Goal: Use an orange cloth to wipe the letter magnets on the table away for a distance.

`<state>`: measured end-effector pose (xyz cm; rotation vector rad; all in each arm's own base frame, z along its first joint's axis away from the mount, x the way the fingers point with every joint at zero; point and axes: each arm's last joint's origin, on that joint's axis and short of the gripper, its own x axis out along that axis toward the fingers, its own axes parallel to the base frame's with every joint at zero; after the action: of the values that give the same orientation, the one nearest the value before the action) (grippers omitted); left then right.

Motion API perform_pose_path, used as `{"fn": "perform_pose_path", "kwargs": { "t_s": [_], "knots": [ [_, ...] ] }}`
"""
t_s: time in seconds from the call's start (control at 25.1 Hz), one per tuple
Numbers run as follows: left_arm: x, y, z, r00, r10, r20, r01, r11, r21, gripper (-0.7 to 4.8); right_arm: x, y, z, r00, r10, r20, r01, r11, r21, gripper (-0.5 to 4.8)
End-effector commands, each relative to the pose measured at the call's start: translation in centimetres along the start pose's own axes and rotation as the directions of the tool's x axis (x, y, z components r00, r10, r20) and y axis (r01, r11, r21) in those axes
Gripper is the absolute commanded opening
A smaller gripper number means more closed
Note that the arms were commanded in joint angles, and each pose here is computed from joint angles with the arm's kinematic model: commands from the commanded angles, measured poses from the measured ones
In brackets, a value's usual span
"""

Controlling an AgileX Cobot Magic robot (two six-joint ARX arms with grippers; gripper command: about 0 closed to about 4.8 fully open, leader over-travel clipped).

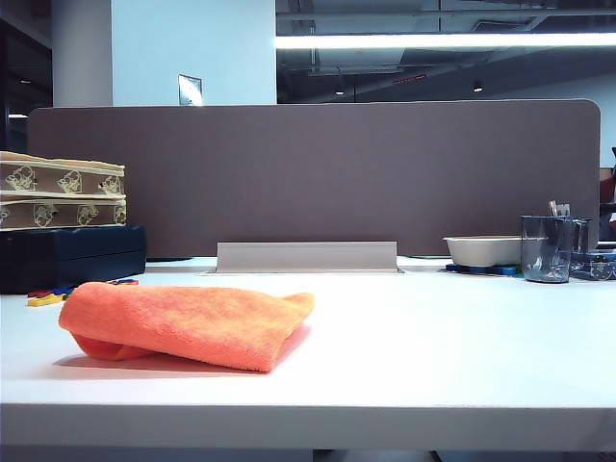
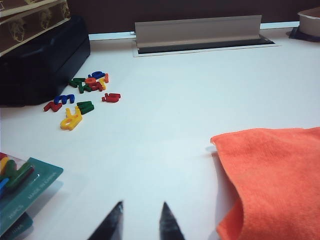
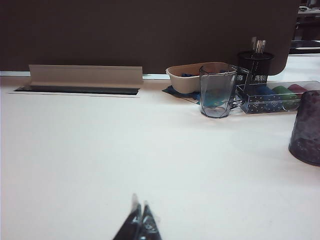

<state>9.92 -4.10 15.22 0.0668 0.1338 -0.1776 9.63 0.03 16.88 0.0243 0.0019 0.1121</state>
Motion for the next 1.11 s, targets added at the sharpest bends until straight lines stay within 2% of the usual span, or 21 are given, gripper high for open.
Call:
{"fn": "perform_pose_path", "kwargs": {
  "t_s": [0.04, 0.28, 0.36, 0.4, 0.48, 0.56, 0.8, 1.11],
  "knots": [
    [0.0, 0.1, 0.4, 0.999, 0.027, 0.025, -0.027, 1.000, -0.010, 0.89, 0.0, 0.0, 0.3, 1.000, 0.005, 0.027, -0.005, 1.000, -0.003, 0.00],
    [0.0, 0.1, 0.2, 1.000, 0.026, 0.001, -0.026, 1.000, -0.003, 0.89, 0.0, 0.0, 0.3, 1.000, 0.005, 0.022, -0.005, 1.000, -0.004, 0.00],
    [0.0, 0.1, 0.1, 1.000, 0.026, -0.002, -0.026, 1.000, -0.002, 0.89, 0.0, 0.0, 0.2, 1.000, 0.004, 0.013, -0.003, 0.997, -0.071, 0.00],
    [0.0, 0.1, 0.1, 1.000, 0.026, -0.003, -0.026, 1.000, -0.001, 0.89, 0.0, 0.0, 0.2, 1.000, 0.001, 0.015, 0.001, 0.988, -0.151, 0.00],
    [0.0, 0.1, 0.1, 1.000, 0.026, -0.003, -0.026, 1.000, -0.001, 0.89, 0.0, 0.0, 0.2, 1.000, 0.001, 0.014, 0.002, 0.971, -0.241, 0.00],
    [0.0, 0.1, 0.1, 1.000, 0.026, -0.004, -0.026, 1.000, -0.001, 0.89, 0.0, 0.0, 0.1, 1.000, 0.000, 0.012, 0.004, 0.955, -0.296, 0.00],
    [0.0, 0.1, 0.1, 1.000, 0.026, -0.004, -0.026, 1.000, -0.001, 0.89, 0.1, -0.1, -0.8, 1.000, -0.009, -0.028, 0.000, 0.952, -0.305, 0.00],
    [0.0, 0.1, 0.1, 1.000, 0.026, -0.004, -0.026, 1.000, -0.001, 0.89, 0.1, 0.0, -0.8, 1.000, 0.000, -0.027, -0.008, 0.953, -0.303, 0.00]
  ]
}}
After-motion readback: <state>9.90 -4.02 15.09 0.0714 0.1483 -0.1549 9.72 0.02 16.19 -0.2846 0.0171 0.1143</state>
